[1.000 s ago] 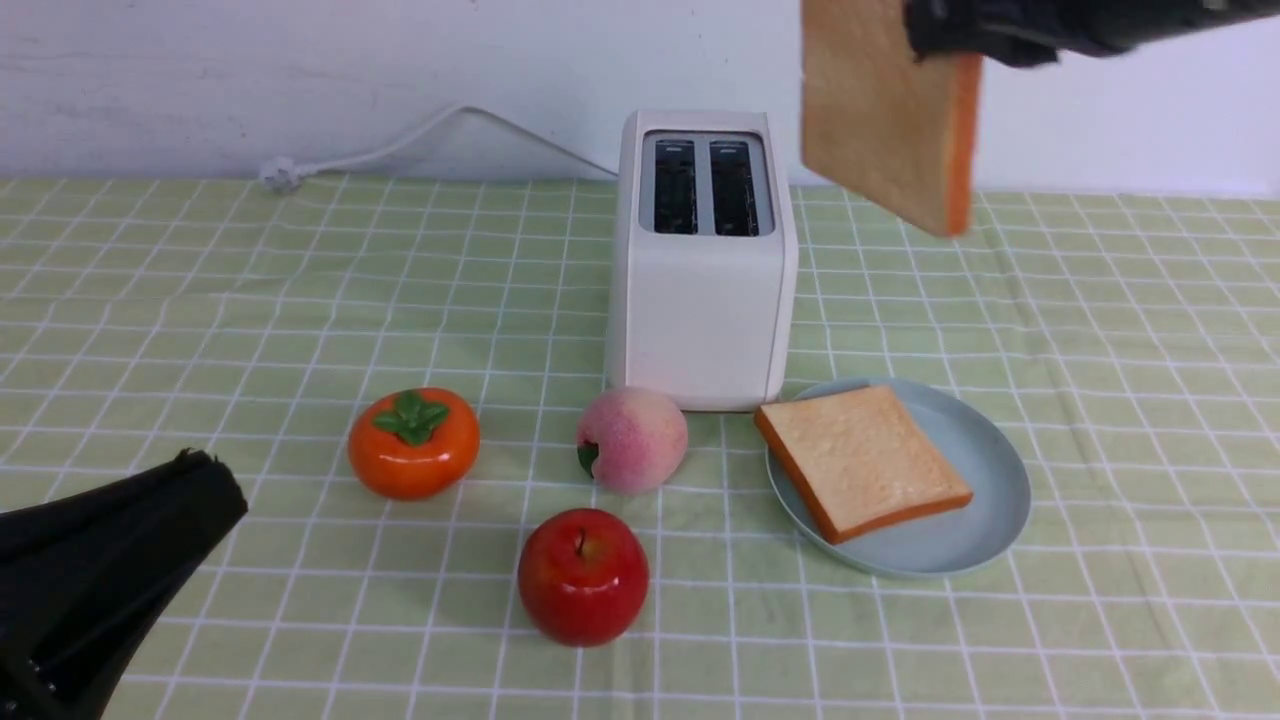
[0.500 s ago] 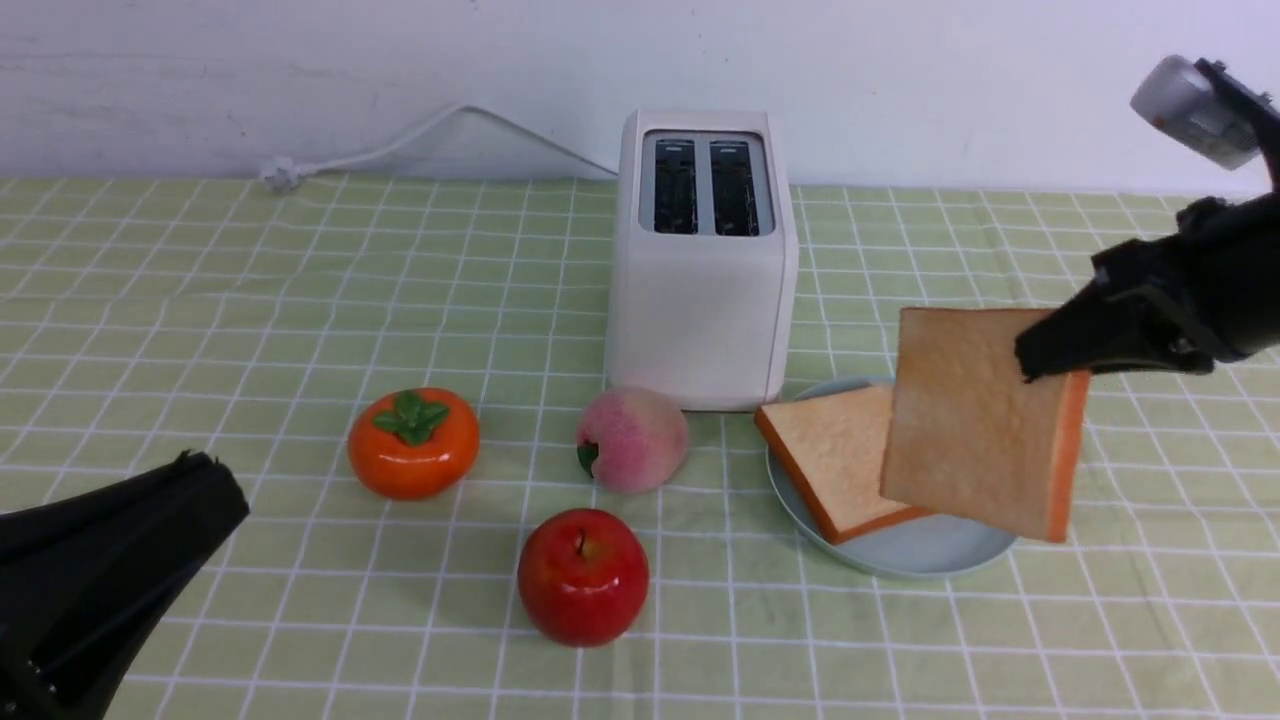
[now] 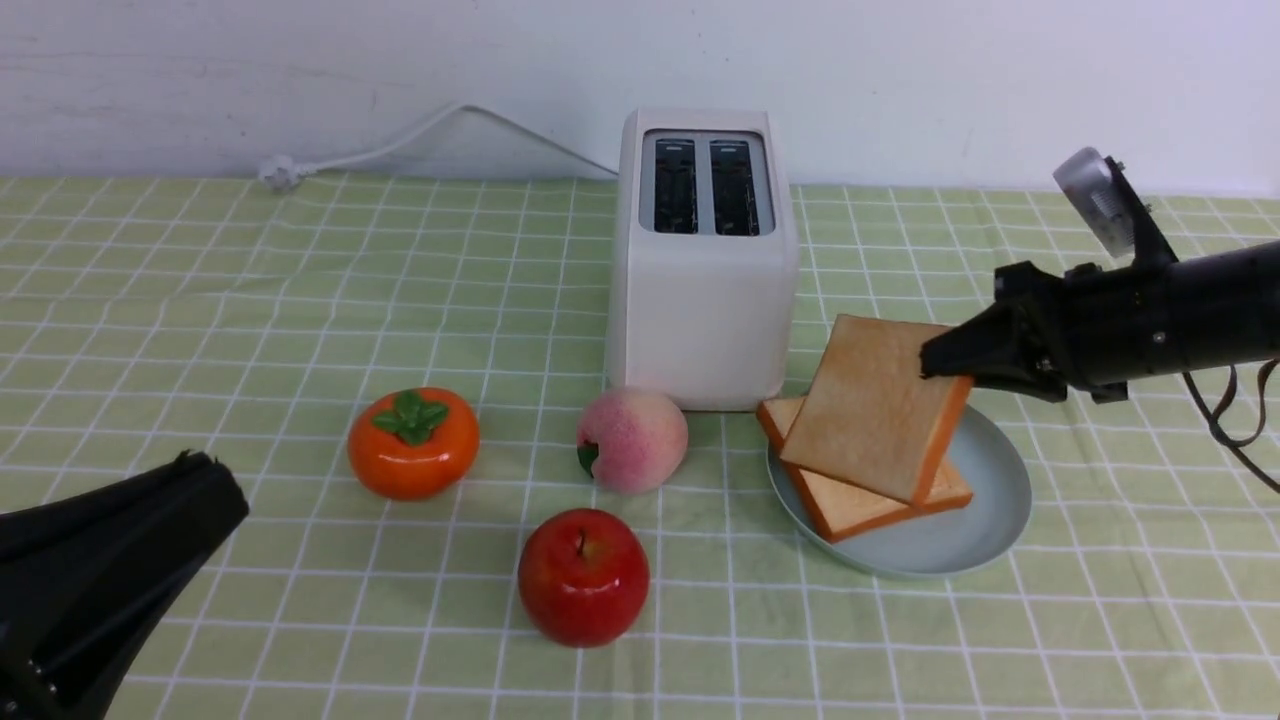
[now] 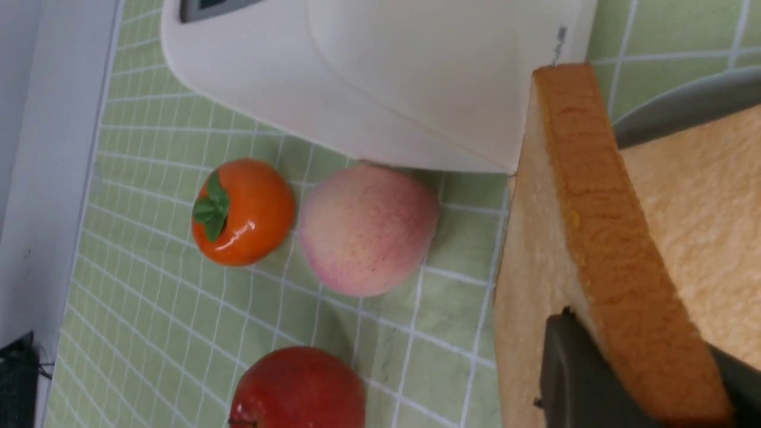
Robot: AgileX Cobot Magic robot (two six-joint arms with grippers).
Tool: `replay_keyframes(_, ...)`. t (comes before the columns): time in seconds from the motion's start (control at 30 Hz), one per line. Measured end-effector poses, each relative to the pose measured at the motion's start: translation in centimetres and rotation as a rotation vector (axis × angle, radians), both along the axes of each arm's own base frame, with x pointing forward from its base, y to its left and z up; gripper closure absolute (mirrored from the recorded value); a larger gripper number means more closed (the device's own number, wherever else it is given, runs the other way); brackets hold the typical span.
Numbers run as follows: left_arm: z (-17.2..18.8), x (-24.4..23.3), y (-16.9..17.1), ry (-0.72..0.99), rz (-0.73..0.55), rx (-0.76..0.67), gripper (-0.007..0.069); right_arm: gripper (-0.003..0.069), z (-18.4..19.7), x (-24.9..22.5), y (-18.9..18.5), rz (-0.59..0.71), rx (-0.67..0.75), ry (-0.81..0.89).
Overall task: Take toasted bread from bread machine on green coffee tablecloth place on plate.
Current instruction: 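Place the held slice of bread on top of the slice on the plate with the right gripper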
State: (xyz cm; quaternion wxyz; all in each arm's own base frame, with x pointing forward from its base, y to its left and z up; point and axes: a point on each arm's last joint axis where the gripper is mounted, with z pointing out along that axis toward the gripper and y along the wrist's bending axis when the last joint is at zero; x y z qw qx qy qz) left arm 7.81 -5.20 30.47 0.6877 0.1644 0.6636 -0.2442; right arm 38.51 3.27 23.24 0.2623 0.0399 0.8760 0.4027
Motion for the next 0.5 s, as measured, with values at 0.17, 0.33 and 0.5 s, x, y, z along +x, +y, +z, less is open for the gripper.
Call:
replay_keyframes(0.17,0.0,0.0,0.0,0.001,0.000,-0.001,0.0618,0.0451,-0.4,0.3,-0.4,-0.031,-0.048,-0.015)
replay_keyframes(0.33,0.0,0.0,0.0,0.001,-0.001,-0.001,0.0615,0.0233,-0.5,0.1,-0.9,-0.010,-0.154,-0.028)
replay_keyframes(0.5,0.0,0.0,0.0,0.002,-0.005,-0.001,0.0610,0.0136,1.8,-0.9,-1.7,-0.001,-0.206,-0.084)
